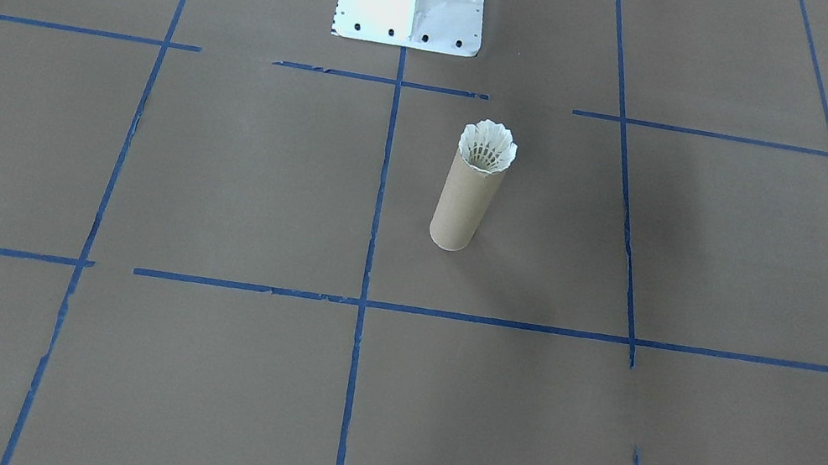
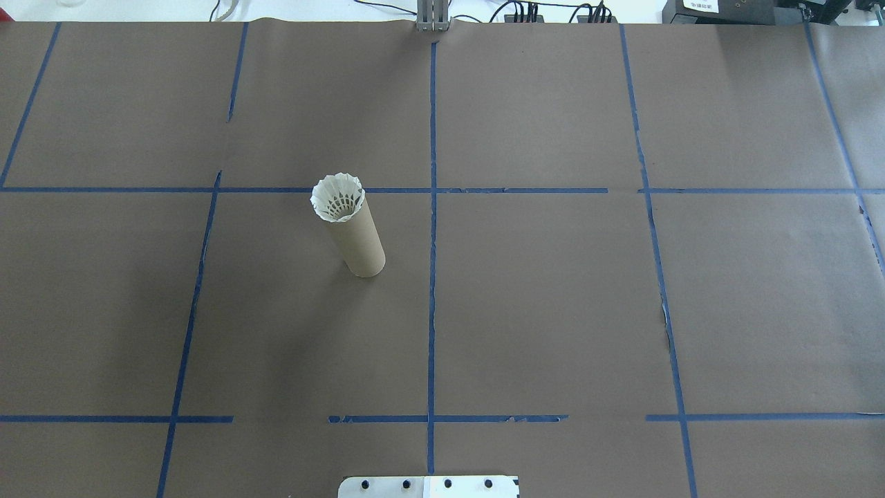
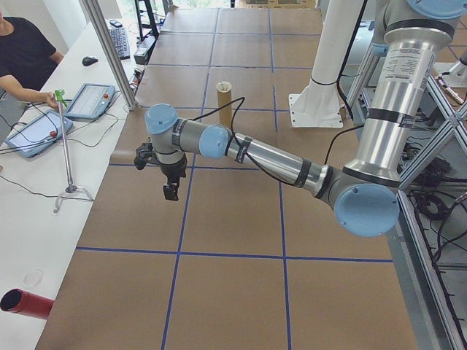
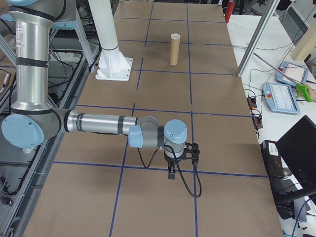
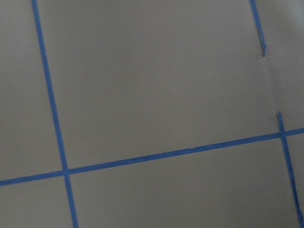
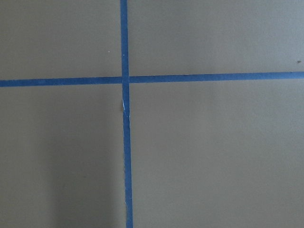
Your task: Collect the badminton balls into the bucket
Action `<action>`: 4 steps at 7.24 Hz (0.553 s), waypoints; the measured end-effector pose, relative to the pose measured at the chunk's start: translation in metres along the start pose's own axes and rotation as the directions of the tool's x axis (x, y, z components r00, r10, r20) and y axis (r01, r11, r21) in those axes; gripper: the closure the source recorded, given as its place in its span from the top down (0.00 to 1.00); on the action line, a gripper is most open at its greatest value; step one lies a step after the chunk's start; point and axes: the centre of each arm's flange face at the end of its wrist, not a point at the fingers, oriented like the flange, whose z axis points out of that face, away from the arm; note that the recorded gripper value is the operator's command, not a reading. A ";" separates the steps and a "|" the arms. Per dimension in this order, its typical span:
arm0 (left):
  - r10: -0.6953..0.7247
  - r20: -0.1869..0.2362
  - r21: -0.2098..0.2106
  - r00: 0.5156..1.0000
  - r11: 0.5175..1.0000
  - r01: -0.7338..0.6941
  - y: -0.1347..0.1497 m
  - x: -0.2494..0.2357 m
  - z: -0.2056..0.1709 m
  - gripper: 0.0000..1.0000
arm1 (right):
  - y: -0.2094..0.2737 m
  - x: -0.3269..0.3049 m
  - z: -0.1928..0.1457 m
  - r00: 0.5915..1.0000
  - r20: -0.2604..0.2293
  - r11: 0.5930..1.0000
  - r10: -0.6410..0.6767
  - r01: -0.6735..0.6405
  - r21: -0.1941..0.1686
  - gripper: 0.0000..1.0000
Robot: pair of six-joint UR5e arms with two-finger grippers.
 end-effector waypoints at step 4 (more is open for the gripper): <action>0.018 0.034 -0.116 0.999 0.993 -0.014 0.041 -0.108 0.051 1.00 | 0.000 0.000 0.000 1.000 0.000 1.000 0.001 -0.001 0.000 1.00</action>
